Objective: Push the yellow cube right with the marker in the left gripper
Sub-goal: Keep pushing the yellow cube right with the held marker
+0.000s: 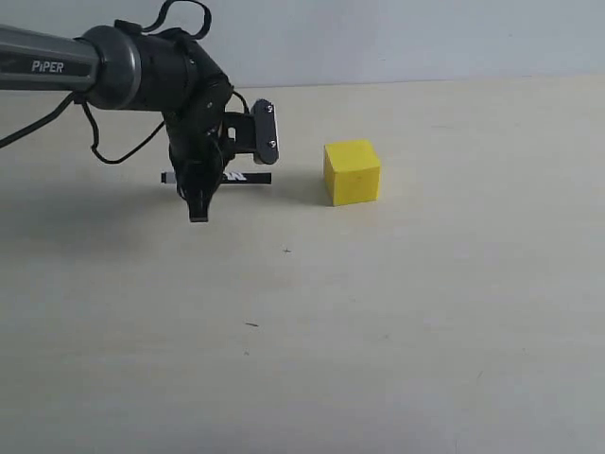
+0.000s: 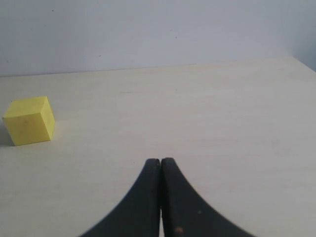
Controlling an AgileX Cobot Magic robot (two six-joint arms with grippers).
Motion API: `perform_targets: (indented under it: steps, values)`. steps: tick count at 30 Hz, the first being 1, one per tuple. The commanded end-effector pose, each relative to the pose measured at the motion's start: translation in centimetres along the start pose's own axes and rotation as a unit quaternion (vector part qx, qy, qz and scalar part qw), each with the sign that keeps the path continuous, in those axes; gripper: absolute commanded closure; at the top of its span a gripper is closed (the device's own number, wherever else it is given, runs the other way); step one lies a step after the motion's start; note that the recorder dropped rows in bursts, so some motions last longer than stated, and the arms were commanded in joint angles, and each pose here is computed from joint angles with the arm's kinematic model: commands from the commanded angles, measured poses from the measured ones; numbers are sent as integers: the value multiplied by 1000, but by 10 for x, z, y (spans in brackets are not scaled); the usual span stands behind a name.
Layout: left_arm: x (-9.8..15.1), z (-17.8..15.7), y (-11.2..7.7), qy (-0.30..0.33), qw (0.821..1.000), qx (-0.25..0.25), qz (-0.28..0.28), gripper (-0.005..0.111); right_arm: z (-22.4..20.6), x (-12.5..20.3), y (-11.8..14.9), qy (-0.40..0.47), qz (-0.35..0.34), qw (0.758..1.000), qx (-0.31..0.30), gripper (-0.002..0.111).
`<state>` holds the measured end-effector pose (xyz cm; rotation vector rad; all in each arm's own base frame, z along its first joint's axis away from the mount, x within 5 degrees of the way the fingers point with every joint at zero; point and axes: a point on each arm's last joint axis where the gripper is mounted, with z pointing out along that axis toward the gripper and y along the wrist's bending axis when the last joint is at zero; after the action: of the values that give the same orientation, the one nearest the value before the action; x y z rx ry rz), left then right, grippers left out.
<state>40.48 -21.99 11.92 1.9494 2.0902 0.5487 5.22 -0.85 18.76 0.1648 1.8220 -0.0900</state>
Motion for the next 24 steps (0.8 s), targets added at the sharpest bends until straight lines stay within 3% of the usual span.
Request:
perform_targets:
  steps: [1,6,9,15,18,20,24]
  values:
    - [7,-3,5,8,1000,2,-13,107,0,1,0,-3,-2,1000,1,108]
    - [4,-3,5,-6,1000,0,-18,107,0,1,0,-3,-2,1000,1,108]
    - [-5,-3,1,-14,1000,-8,7,107,0,1,0,-3,-2,1000,1,108]
    - [-70,-1,-28,-51,995,-51,65,107,0,1,0,-3,-2,1000,1,108]
    - [-94,-10,-36,-70,993,-62,68,107,0,1,0,-3,-2,1000,1,108]
    - [-99,-14,-34,-80,993,-68,51,107,0,1,0,-3,-2,1000,1,108]
    - [-81,-16,-17,-42,997,-62,24,107,0,1,0,-3,-2,1000,1,108]
